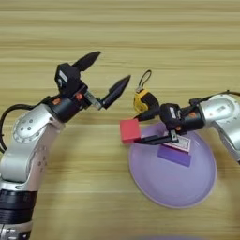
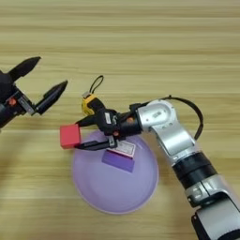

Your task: Move the objects on the table

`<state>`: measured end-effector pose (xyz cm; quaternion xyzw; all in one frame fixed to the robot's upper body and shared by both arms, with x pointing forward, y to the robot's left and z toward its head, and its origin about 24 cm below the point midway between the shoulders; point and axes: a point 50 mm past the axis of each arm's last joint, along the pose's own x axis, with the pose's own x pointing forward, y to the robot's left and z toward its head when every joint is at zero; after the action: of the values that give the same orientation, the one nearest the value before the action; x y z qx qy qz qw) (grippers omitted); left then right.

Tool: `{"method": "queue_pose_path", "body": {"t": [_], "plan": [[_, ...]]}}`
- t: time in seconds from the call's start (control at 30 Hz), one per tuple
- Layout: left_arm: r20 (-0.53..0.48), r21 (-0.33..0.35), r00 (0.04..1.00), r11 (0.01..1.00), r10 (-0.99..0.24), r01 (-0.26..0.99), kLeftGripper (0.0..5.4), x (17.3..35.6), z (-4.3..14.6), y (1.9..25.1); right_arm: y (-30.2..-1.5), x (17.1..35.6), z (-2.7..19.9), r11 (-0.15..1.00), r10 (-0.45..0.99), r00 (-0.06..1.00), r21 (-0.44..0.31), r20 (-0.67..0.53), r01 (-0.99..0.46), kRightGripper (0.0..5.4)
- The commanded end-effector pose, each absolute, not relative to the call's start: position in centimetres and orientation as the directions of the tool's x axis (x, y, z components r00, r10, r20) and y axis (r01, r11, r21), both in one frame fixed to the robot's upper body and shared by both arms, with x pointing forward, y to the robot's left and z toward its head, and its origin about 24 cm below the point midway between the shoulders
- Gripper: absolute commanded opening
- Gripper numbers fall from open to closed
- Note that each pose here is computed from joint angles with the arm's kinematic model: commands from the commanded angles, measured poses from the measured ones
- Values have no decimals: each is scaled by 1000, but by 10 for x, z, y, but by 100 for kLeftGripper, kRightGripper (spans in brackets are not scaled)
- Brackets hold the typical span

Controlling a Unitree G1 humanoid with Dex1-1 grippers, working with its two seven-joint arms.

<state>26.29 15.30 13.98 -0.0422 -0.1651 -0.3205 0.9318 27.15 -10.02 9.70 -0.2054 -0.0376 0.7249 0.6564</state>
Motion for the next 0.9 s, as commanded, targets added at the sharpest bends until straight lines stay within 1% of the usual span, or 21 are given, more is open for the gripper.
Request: {"method": "queue_pose_path", "body": {"t": [0.03, 0.1, 0.13, 0.2, 0.23, 0.3, 0.4, 0.43, 0.53, 0.63, 0.73, 0.9], "plan": [[347, 19, 823, 881, -449, 473, 540, 268, 135, 159, -110, 270, 103, -74, 980, -9, -321, -199, -944, 233], [340, 21, 859, 916, -383, 400, 540, 270, 127, 159, -115, 268, 104, -39, 986, 13, -312, -164, -949, 233], [334, 30, 880, 937, -338, 348, 540, 271, 122, 161, -117, 266, 104, -24, 989, 23, -308, -149, -951, 233], [312, 20, 921, 971, -233, 239, 540, 275, 112, 166, -122, 262, 104, 0, 991, 41, -303, -129, -953, 233], [302, 27, 936, 983, -182, 182, 540, 277, 106, 169, -125, 260, 104, 10, 992, 48, -300, -120, -954, 233], [287, 52, 952, 994, -109, 98, 540, 279, 96, 172, -130, 255, 103, 31, 992, 65, -292, -106, -956, 233], [276, 59, 961, 998, -19, 3, 540, 281, 85, 177, -139, 247, 100, 65, 991, 96, -278, -99, -958, 233], [272, 51, 962, 998, 10, -24, 540, 282, 81, 179, -142, 245, 99, 76, 989, 106, -272, -99, -959, 233], [264, 40, 961, 995, 77, -91, 540, 286, 73, 185, -151, 236, 94, 99, 987, 129, -252, -101, -962, 233], [270, 26, 956, 991, 119, -130, 540, 288, 68, 188, -157, 227, 89, 111, 983, 141, -229, -117, -967, 233], [285, 27, 947, 986, 148, -162, 540, 291, 66, 190, -164, 219, 81, 119, 978, 148, -193, -145, -974, 233], [294, 29, 942, 983, 162, -179, 540, 295, 62, 192, -175, 206, 66, 122, 969, 146, -126, -200, -984, 233]]}}
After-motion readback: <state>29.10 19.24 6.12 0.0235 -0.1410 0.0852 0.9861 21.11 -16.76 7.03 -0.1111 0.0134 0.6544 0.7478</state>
